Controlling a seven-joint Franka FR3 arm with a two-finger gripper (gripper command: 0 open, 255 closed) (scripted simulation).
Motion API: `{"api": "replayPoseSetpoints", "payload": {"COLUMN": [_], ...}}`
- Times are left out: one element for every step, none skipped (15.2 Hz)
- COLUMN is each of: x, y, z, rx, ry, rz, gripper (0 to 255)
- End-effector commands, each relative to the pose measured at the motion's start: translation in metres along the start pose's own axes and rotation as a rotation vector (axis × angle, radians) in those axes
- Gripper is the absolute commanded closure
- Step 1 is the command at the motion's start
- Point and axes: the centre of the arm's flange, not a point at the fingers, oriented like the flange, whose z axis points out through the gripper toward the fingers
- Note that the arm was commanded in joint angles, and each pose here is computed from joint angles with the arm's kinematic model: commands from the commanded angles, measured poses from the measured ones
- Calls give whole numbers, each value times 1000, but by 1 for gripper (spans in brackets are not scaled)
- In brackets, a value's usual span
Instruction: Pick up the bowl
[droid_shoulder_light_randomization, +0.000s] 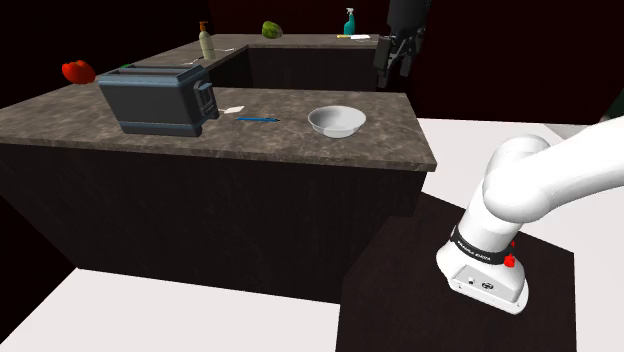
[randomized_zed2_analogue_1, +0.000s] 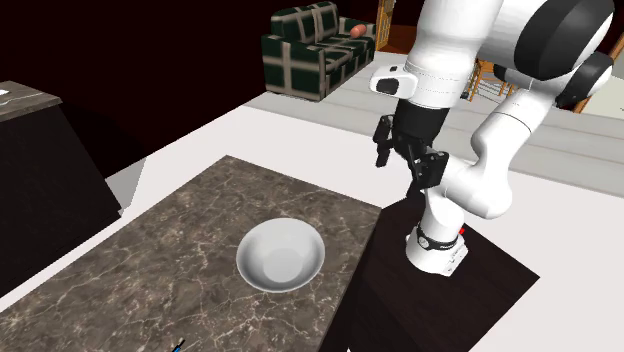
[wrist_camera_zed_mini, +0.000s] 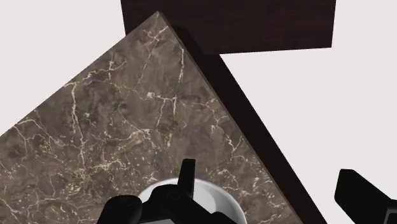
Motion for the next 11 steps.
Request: {"api": "replayPoseSetpoints", "payload": {"x": [0,10,21,31,42,52,62,73,83,94,104], "y": [0,-7,-13,-19,-26,-31,-37,-42,-48,-53,-57], "z": [0,8,16,24,32,40,49,57,66,75,84], "rx": [0,-22,-44,-66,-88,-110,-132,-154,-176,-198,-220], "ry": [0,-1,-2,-3,-4,-5,-6,-7,-8,-9,-10], "rz": [0,3,6,9,13,16,19,22,25,28,32], "gripper": [0,0,0,0,0,0,0,0,0,0,0]}}
